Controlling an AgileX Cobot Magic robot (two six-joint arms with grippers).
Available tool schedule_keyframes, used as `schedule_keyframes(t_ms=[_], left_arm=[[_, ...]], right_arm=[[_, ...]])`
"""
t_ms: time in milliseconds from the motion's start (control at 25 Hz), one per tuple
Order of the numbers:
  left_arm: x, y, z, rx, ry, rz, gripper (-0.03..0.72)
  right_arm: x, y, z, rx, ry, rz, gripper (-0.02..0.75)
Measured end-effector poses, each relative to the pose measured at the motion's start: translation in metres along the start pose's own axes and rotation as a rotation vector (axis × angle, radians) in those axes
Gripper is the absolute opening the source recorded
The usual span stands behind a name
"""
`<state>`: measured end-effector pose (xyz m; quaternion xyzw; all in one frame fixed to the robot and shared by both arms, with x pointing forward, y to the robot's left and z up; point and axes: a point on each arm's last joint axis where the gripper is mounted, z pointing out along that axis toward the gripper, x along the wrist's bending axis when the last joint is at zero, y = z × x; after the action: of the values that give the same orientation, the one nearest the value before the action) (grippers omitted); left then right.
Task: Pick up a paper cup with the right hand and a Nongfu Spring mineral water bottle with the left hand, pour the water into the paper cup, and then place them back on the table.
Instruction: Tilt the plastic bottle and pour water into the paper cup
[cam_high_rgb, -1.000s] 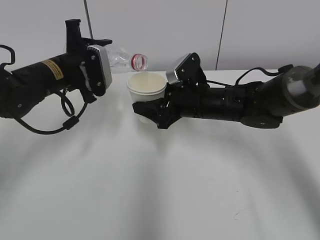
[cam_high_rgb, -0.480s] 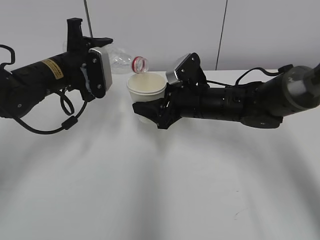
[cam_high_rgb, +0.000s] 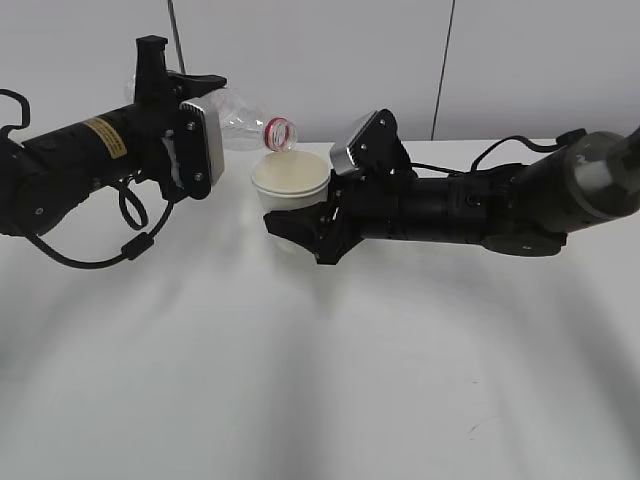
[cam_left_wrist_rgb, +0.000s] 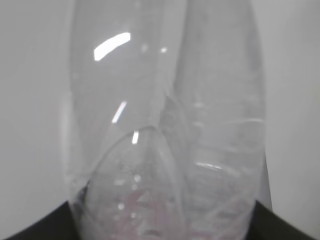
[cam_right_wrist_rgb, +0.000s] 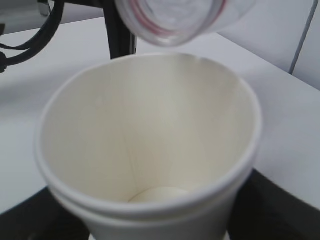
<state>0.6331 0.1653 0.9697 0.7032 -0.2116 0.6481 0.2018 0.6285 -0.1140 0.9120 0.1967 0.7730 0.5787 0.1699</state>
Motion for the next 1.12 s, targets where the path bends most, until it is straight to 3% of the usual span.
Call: schedule_keyframes(t_ms=[1120], left_arm=[[0.0002,0.0000,0.0000,0.000,0.002,0.070,0.341]], right_arm=[[0.0007,-0.0019,0.0004,0.008,0.008,0.032,0.511]])
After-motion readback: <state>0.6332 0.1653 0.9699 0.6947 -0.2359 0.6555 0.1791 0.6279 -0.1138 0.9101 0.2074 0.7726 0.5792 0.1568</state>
